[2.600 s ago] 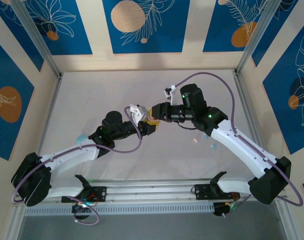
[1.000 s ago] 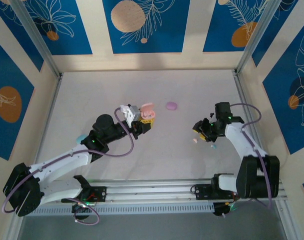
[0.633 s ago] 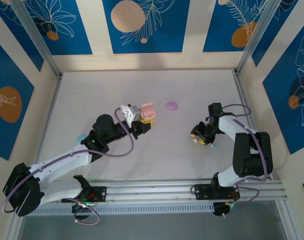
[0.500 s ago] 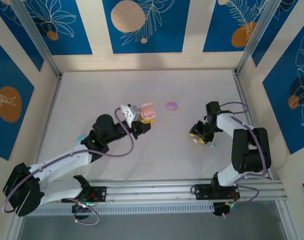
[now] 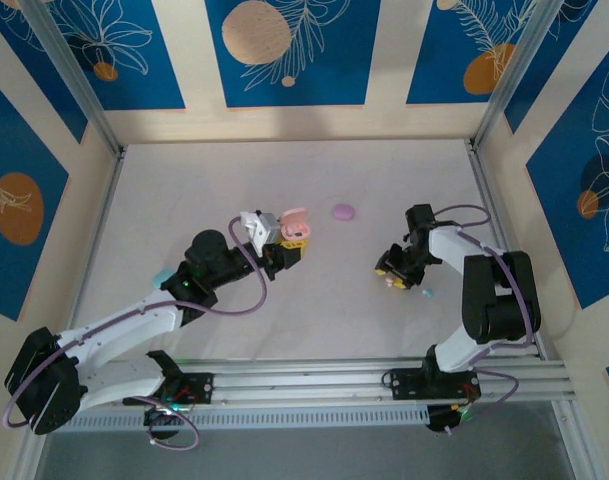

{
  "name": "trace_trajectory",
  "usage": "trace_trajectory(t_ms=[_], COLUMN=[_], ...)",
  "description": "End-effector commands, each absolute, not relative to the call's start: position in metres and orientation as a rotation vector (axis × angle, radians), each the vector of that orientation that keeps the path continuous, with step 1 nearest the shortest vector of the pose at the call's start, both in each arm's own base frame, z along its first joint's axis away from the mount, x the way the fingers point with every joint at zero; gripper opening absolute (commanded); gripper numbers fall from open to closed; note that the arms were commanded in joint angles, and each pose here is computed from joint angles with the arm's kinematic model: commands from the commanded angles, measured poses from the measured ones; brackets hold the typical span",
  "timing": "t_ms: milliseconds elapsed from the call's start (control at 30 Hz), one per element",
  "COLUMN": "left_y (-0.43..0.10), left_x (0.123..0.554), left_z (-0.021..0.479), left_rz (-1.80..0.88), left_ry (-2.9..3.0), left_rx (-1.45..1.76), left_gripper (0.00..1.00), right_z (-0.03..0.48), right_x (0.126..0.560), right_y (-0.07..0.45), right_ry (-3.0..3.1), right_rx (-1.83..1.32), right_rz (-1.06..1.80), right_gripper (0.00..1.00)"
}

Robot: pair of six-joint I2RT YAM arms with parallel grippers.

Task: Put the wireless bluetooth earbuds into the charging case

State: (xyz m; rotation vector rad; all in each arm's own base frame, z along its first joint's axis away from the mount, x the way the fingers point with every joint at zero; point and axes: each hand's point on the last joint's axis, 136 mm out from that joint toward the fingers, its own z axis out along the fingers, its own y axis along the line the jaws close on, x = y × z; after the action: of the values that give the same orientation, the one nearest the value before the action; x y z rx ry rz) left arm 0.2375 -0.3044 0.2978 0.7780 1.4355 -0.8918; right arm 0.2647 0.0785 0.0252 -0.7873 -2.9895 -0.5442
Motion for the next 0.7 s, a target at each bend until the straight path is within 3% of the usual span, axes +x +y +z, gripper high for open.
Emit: trace_trajectory(t_ms=[0,667], left_y=[-0.305,-0.305], left_x=[0.232,0.231], left_z=[0.305,0.311], left_rz=[-0.893,-0.903], left_ry=[1.397,1.397], left_rx=[0.783,0.781], left_gripper=[0.27,0.27], right_z=[0.036,0.046], right_x=[0.260,0.272], right_y=[0.091,0.080], right_ry=[-2.952,-2.999], right_rx=[-0.800,-0.782], right_rz=[-0.650,-0.689], right_gripper=[0.49,0.46])
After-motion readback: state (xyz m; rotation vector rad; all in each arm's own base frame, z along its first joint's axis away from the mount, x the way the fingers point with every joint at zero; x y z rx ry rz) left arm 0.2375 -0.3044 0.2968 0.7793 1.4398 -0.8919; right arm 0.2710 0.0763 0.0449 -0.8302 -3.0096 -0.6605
